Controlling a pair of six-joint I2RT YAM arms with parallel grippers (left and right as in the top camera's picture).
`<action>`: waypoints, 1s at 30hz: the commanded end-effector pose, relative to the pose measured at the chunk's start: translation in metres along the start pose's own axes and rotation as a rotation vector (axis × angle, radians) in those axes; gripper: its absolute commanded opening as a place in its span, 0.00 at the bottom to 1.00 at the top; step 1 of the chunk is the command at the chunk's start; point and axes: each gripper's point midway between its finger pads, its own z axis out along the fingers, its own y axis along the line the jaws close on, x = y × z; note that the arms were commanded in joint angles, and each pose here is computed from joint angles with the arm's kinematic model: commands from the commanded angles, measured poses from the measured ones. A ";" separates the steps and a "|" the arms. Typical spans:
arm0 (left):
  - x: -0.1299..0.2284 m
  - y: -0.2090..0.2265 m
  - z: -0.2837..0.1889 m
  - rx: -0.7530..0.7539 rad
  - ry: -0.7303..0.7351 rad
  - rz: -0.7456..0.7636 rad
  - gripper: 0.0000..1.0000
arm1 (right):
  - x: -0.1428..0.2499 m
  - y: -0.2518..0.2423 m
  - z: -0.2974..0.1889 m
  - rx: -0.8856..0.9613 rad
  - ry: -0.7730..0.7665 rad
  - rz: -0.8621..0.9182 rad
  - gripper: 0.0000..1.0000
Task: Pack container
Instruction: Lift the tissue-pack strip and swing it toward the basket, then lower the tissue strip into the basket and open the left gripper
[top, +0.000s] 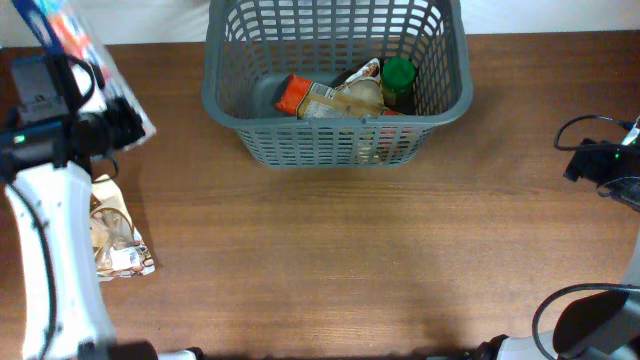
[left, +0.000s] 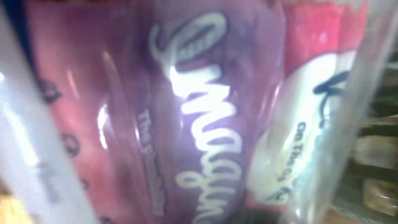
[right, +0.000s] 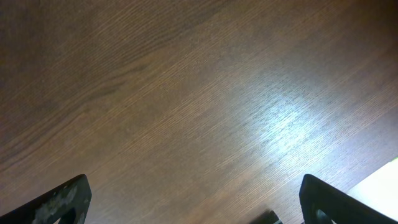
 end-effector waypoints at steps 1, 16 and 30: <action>-0.033 -0.058 -0.078 0.170 -0.196 0.164 0.02 | 0.000 -0.004 -0.001 0.016 -0.007 0.009 0.99; 0.032 -0.255 -0.187 0.737 -0.313 0.741 0.02 | 0.000 -0.004 -0.001 0.016 -0.007 0.009 0.99; -0.008 -0.313 -0.108 0.720 -0.361 0.621 0.02 | 0.000 -0.004 -0.001 0.016 -0.007 0.009 0.99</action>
